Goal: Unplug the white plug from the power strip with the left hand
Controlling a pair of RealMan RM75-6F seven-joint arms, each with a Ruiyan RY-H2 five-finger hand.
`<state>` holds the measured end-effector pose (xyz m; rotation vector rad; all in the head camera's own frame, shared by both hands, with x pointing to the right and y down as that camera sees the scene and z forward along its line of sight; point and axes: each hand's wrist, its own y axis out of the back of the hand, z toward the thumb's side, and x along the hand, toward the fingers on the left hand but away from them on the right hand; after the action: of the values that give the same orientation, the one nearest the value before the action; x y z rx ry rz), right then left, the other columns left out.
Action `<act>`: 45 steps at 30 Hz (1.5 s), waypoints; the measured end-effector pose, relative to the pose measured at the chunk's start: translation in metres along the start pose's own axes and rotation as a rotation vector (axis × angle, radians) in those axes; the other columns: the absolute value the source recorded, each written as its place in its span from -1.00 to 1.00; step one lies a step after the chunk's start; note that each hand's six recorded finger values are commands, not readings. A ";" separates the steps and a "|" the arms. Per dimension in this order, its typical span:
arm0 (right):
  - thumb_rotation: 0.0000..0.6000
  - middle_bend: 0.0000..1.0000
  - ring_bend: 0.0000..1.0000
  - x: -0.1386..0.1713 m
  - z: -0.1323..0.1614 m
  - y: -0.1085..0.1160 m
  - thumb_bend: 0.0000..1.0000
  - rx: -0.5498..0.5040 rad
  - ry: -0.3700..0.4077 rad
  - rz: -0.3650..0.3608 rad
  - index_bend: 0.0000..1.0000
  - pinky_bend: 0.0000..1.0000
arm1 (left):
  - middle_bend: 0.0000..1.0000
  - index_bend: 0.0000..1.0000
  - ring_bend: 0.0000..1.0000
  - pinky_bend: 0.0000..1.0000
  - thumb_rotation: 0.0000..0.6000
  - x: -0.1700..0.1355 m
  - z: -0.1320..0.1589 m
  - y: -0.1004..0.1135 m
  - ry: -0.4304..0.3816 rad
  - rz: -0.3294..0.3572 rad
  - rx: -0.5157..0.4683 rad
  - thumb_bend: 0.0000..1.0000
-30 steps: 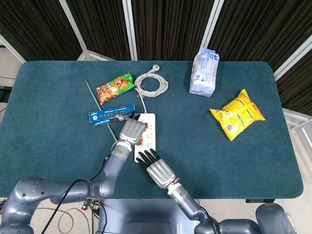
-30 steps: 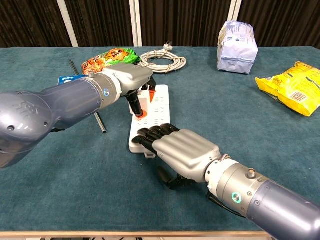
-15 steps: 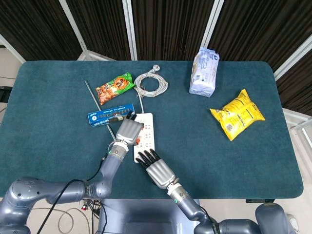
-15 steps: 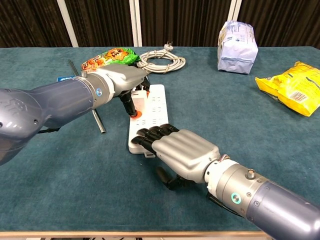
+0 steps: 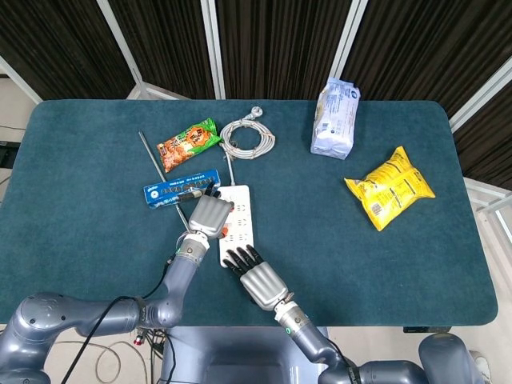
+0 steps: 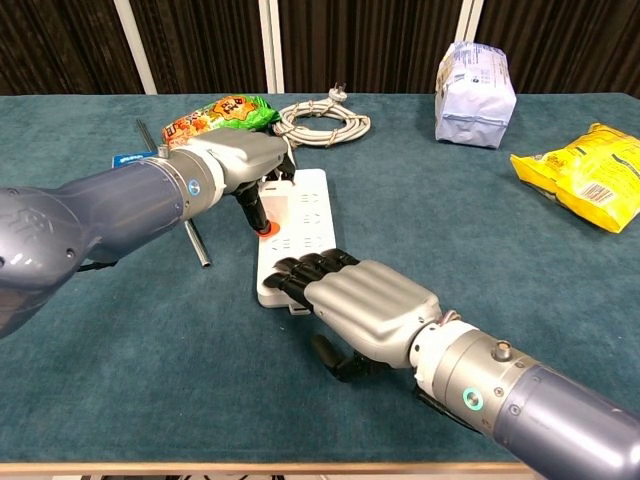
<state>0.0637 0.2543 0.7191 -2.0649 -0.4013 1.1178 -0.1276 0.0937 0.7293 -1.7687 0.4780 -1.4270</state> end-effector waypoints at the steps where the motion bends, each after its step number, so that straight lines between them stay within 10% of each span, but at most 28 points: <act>1: 1.00 -0.98 -1.00 0.000 0.000 0.000 0.44 -0.001 0.001 -0.001 -0.82 -1.00 | 0.52 0.40 -0.51 -0.86 1.00 0.000 0.000 0.001 0.000 0.008 -0.002 -0.20; 45: 1.00 -0.98 -1.00 0.002 0.012 -0.008 0.44 -0.005 0.013 0.018 -0.82 -1.00 | 0.69 0.57 -0.34 -0.78 1.00 0.002 0.023 0.017 -0.047 0.074 -0.024 -0.19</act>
<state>0.0554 0.2662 0.7194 -2.0829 -0.3795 1.1147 -0.1023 0.0898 0.7162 -1.7814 0.5323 -1.3312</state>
